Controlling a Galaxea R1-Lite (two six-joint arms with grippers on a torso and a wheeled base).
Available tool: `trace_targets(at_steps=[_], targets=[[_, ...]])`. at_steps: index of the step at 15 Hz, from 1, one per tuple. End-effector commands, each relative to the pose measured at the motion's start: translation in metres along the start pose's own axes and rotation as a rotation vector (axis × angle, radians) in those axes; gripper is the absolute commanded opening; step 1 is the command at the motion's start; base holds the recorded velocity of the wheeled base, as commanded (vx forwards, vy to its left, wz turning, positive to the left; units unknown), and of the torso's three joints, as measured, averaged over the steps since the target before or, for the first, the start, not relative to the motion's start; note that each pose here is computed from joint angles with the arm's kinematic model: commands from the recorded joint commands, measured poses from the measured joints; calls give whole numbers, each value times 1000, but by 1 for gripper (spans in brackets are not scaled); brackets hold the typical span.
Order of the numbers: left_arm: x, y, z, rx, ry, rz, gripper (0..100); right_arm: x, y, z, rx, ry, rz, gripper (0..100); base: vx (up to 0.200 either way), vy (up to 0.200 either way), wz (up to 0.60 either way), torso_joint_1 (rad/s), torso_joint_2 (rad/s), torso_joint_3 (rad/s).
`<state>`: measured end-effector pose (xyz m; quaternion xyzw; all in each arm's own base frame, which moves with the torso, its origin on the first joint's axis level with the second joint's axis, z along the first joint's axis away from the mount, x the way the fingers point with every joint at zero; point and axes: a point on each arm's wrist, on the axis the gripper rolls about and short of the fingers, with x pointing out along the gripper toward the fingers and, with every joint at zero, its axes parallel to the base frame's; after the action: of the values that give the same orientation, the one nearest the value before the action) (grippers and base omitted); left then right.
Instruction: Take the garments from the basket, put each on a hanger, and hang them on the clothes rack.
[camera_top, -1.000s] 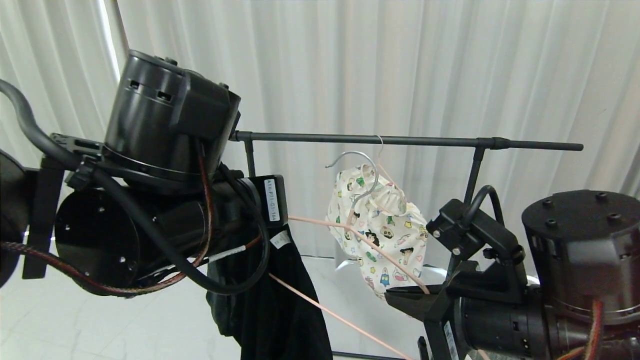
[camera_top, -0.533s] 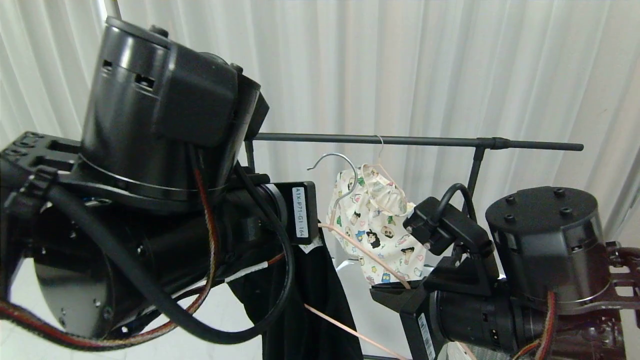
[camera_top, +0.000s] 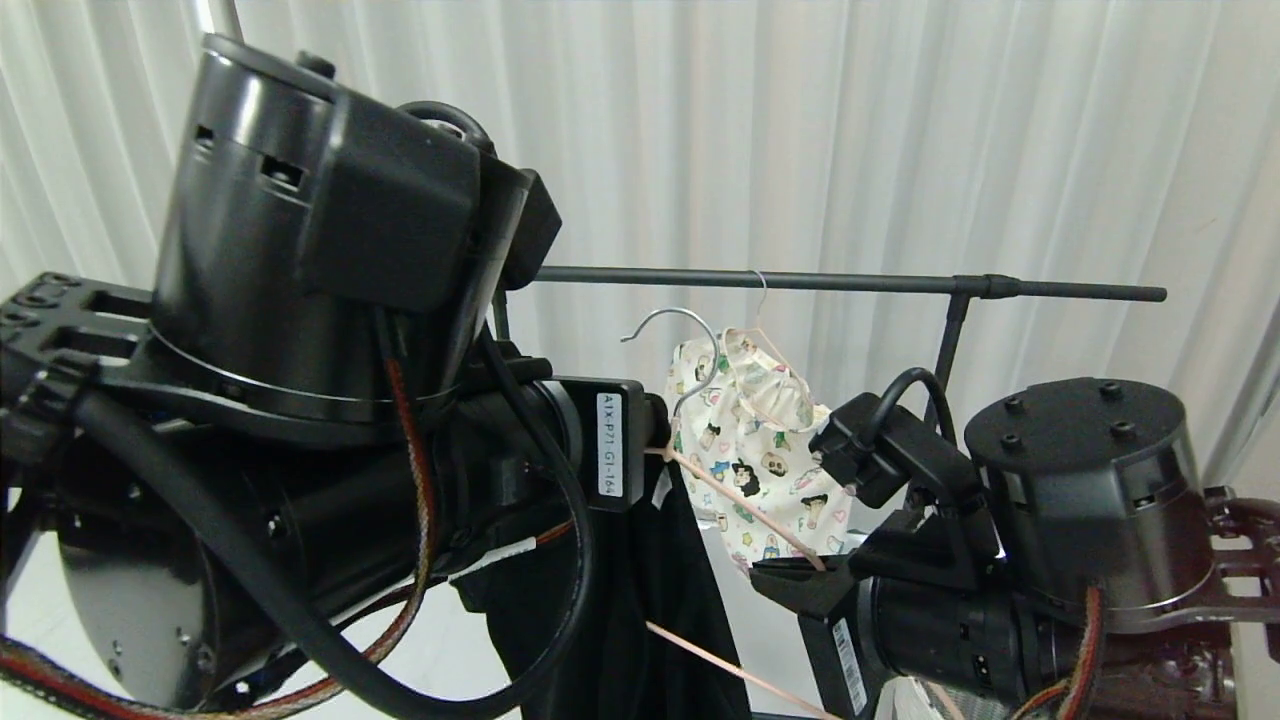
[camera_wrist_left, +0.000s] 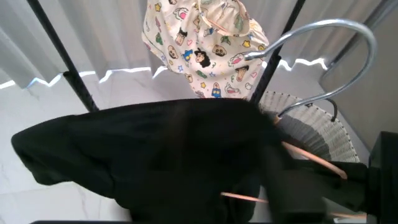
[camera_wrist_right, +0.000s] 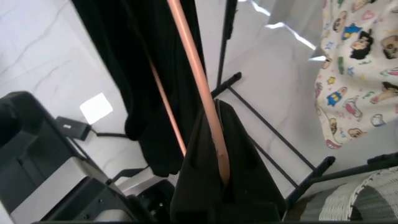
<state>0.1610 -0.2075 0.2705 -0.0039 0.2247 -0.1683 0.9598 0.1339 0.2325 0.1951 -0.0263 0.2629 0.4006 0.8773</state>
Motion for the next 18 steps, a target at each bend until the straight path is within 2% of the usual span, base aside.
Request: trace_targets(at_steps=[1,4,9,12,13,15,17,18], targets=[[-2,1,1,-5,-10,11,100,-3,-1,1,6,-13,-10,0,0,0,0,0,0,0],[-6,5,-1,-4,-12,20,100,-1,-2,5,45,-73,-53,0,0,0,0,0,0,0],[-14,17,-12,5,-5,52,100,-1,-6,7,66,-153,-109,0,0,0,0,0,0,0],[-20,19,-13,9,-9,44,100,-1,-7,7,69,-164,-137,0,0,0,0,0,0,0],[-23,25,-21,22,5,51,100,-4,-11,5,65,-166,-157,0,0,0,0,0,0,0],[-27,58,-56,109,77,132,100,-15,-17,-2,37,-160,-169,0,0,0,0,0,0,0],[-45,71,-70,114,39,57,100,-31,-21,-15,-22,-146,-163,0,0,0,0,0,0,0],[-56,77,-74,111,22,-34,100,-39,-24,-25,-59,-125,-141,0,0,0,0,0,0,0]])
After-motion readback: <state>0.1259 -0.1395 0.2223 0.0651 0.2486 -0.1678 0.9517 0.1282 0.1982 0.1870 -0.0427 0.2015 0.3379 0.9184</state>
